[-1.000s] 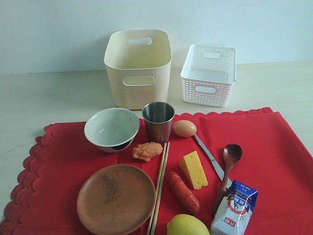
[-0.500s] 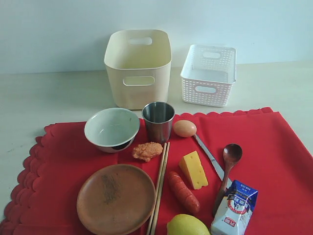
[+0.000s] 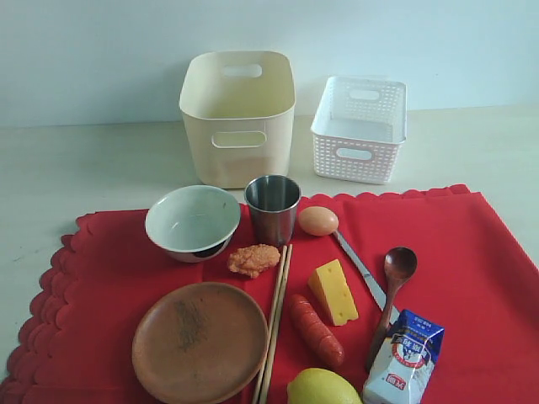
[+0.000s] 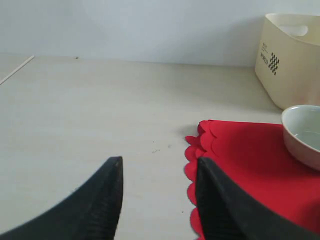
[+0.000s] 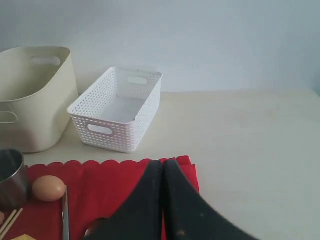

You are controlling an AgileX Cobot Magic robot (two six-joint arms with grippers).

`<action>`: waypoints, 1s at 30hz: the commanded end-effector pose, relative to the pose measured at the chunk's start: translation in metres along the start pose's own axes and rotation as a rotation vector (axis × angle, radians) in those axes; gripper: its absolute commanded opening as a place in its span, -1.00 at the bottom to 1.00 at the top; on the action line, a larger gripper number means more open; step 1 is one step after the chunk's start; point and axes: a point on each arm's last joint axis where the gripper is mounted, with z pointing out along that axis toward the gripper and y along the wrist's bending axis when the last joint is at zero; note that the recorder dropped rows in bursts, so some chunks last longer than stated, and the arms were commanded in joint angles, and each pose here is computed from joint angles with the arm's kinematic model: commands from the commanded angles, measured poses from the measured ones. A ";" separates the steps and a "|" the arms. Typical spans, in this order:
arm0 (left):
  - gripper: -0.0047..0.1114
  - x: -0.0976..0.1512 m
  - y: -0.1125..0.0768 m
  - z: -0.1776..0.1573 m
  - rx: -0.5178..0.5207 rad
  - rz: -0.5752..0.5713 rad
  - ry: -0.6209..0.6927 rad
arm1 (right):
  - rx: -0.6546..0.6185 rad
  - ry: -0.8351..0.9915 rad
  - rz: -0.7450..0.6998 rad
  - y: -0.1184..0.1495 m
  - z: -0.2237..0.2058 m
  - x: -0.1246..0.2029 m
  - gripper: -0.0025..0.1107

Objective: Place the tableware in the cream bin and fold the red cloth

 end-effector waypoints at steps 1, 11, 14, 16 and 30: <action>-0.14 0.000 0.000 0.000 -0.001 -0.005 -0.011 | -0.002 -0.008 -0.008 0.000 0.000 -0.003 -0.96; -0.14 0.000 0.000 0.000 -0.001 -0.005 -0.011 | -0.002 -0.008 -0.008 0.000 0.000 -0.003 -0.96; -0.14 0.000 0.000 0.000 -0.001 -0.005 -0.011 | -0.002 -0.008 -0.008 0.000 0.000 -0.003 -0.96; -0.14 0.000 0.000 0.000 -0.001 -0.005 -0.011 | -0.002 -0.008 -0.008 0.000 0.000 -0.003 -0.96; -0.14 0.000 0.000 0.000 -0.001 -0.005 -0.011 | -0.079 0.199 0.018 0.008 0.028 -0.006 -0.96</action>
